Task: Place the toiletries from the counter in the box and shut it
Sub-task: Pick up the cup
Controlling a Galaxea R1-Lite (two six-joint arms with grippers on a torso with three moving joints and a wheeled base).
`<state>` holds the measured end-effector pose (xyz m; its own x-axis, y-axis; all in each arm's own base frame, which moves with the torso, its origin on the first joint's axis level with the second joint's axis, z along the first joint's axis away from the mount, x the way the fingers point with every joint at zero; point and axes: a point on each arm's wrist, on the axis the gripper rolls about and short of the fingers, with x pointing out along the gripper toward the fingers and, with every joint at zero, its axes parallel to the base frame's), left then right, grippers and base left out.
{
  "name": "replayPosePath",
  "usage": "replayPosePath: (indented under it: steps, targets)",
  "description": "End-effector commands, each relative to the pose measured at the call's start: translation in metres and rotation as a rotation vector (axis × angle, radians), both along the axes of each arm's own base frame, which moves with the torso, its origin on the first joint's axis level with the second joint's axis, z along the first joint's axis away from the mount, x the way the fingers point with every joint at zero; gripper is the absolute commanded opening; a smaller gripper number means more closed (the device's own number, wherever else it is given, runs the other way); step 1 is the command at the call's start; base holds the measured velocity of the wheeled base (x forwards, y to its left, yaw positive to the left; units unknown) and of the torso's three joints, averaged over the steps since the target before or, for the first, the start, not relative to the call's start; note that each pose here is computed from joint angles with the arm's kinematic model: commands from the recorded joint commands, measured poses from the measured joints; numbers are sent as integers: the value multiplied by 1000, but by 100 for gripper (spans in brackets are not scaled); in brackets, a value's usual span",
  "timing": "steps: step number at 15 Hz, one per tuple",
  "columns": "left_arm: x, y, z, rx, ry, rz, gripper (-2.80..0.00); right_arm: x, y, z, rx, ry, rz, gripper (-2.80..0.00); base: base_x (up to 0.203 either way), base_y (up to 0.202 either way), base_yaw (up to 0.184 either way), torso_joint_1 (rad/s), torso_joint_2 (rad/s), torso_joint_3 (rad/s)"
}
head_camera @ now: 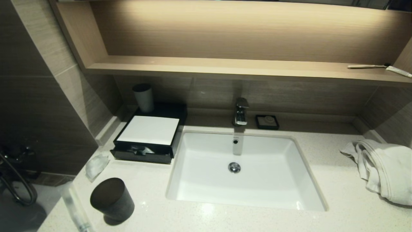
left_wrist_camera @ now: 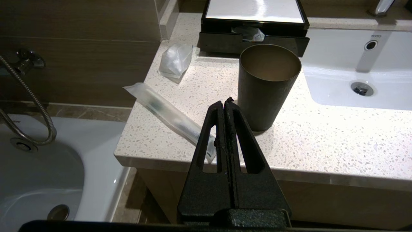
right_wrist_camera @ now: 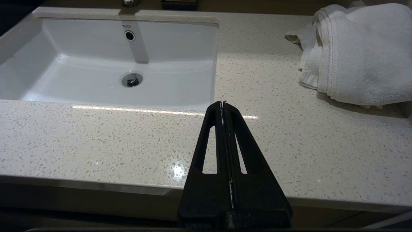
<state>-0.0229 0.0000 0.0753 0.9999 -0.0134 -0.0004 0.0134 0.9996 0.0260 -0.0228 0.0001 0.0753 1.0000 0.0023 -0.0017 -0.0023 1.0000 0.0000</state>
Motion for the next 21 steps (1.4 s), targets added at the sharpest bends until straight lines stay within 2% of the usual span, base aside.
replayPosePath:
  steps: [1, 21]
  targets:
    - [0, 0, 0, 0, 0, 0, -280, 0, 0, 0, 0, 0, 1, -280, 0, 0, 0, 0, 0, 0]
    - [0, 0, 0, 9, 3, 0, -280, 0, 0, 0, 0, 0, 1, -280, 0, 0, 0, 0, 0, 0]
